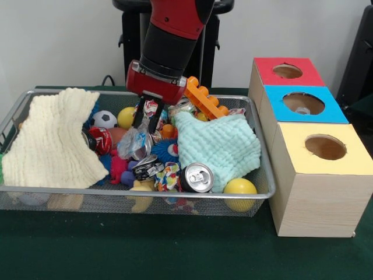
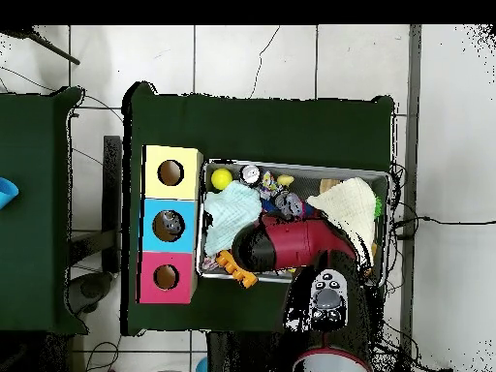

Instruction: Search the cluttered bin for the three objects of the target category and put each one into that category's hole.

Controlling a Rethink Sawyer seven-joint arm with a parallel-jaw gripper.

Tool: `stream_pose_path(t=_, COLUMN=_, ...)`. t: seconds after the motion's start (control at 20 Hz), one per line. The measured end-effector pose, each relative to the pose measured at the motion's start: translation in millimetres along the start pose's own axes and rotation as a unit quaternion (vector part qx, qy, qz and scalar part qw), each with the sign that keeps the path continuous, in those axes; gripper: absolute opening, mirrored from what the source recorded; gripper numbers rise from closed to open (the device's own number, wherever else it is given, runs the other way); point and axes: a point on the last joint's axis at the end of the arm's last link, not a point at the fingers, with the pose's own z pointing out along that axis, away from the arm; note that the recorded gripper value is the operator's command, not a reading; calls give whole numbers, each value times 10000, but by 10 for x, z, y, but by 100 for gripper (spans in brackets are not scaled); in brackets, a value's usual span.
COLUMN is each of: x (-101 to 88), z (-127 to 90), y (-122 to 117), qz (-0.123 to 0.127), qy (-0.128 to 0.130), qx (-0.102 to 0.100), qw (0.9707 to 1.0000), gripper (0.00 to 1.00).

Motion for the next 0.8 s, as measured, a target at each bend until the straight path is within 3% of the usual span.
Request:
stream_pose_path(t=0.45, x=-43, z=-166, y=-111, qz=99, qy=171, qx=71, qw=9998, gripper=0)
stream_pose_path(t=0.8, x=-132, z=-439, y=-179, qz=195, qy=315, qx=91, qw=9993, gripper=0)
